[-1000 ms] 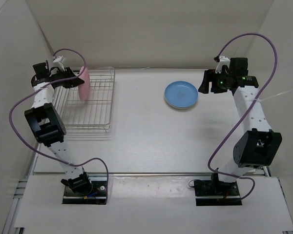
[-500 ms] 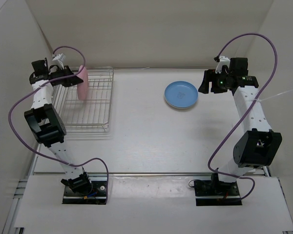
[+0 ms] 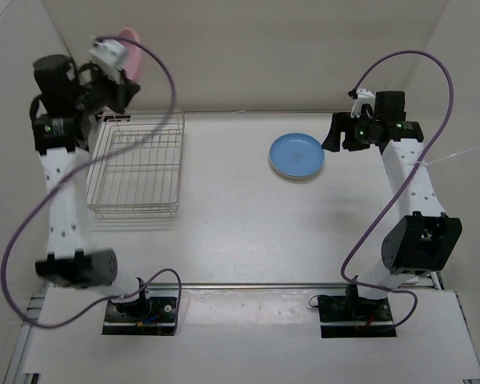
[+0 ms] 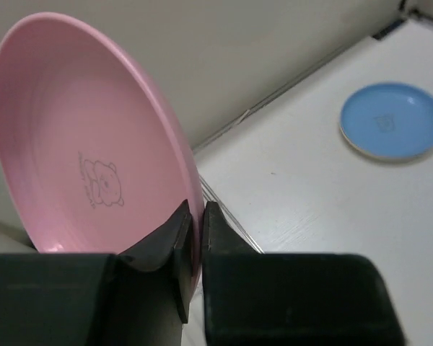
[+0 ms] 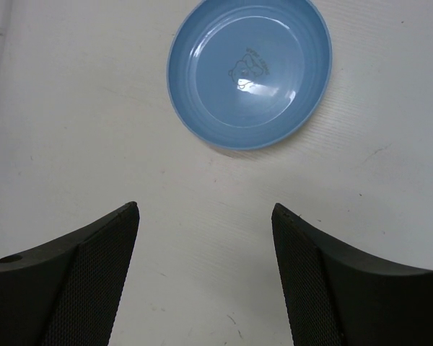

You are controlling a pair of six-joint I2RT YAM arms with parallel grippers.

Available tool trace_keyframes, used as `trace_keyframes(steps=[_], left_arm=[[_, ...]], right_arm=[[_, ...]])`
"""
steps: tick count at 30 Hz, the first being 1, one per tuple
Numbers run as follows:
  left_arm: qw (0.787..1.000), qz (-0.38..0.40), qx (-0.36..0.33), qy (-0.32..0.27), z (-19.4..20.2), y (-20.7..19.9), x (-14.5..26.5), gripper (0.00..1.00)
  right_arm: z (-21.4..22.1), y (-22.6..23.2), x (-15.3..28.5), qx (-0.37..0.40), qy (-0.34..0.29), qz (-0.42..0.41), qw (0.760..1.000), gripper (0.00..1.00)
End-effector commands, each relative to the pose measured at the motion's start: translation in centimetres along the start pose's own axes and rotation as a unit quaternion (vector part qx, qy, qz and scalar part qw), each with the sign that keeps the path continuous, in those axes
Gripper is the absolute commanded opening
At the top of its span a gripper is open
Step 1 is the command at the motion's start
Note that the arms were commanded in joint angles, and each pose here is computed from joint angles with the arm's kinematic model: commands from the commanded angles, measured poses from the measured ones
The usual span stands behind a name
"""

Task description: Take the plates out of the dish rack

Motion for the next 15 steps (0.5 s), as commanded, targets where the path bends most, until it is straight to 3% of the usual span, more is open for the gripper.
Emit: trace_keyframes(steps=[1,5,6,7,8,9,10,11,12,15], left_arm=[[0.980,-0.025,-0.194,0.025,-1.7,-6.3,3.4,0.11],[0.940,0.000,-0.311,0.141,3.5,-10.1,3.1,0.11],[0.898,0.008,-0.391,0.200,7.2,-11.5,3.8,0.11],[0.869,0.010,-0.442,0.224,8.9,-12.2,4.0,0.11],[0.819,-0.036,-0.501,0.278,10.4,-11.0,5.4,0.11],[0.755,-0.027,-0.601,0.261,10.0,-12.3,6.7,0.11],[0.690,0.002,-0.658,0.301,14.9,-12.7,6.6,0.11],[0.666,-0.033,-0.694,0.271,13.5,-12.6,6.4,0.11],[0.619,-0.034,-0.748,0.239,12.2,-12.9,7.1,0.11],[0.573,-0.009,-0.790,0.219,12.2,-14.8,6.3,0.11]], right_arm=[[-1.8,1.2,1.4,0.017,-0.023,-0.016,0.999,0.78],[-2.0,2.6,2.8,0.041,-0.034,-0.039,0.998,0.78],[-1.8,3.0,2.9,0.045,-0.031,-0.052,0.997,0.78],[-1.5,3.5,3.3,0.046,-0.026,-0.063,0.997,0.78],[-1.8,4.3,4.0,0.063,-0.035,-0.079,0.994,0.78],[-2.1,5.5,4.5,0.066,-0.045,-0.108,0.991,0.78],[-2.2,6.5,5.3,0.079,-0.052,-0.119,0.988,0.78],[-2.3,6.8,5.8,0.094,-0.059,-0.124,0.986,0.76],[-2.2,7.6,6.1,0.105,-0.059,-0.130,0.984,0.76],[-2.6,9.7,7.6,0.157,-0.077,-0.115,0.978,0.76]])
Point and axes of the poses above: each gripper's point midway between its finger pads, its own x axis back along the fingers, its own y axis along the line the jaws close on, z = x × y, the point moved 1 cm from there along x, back along the fingers, and after that the axes turned 2 degrees about x, right-handed, at the moved point
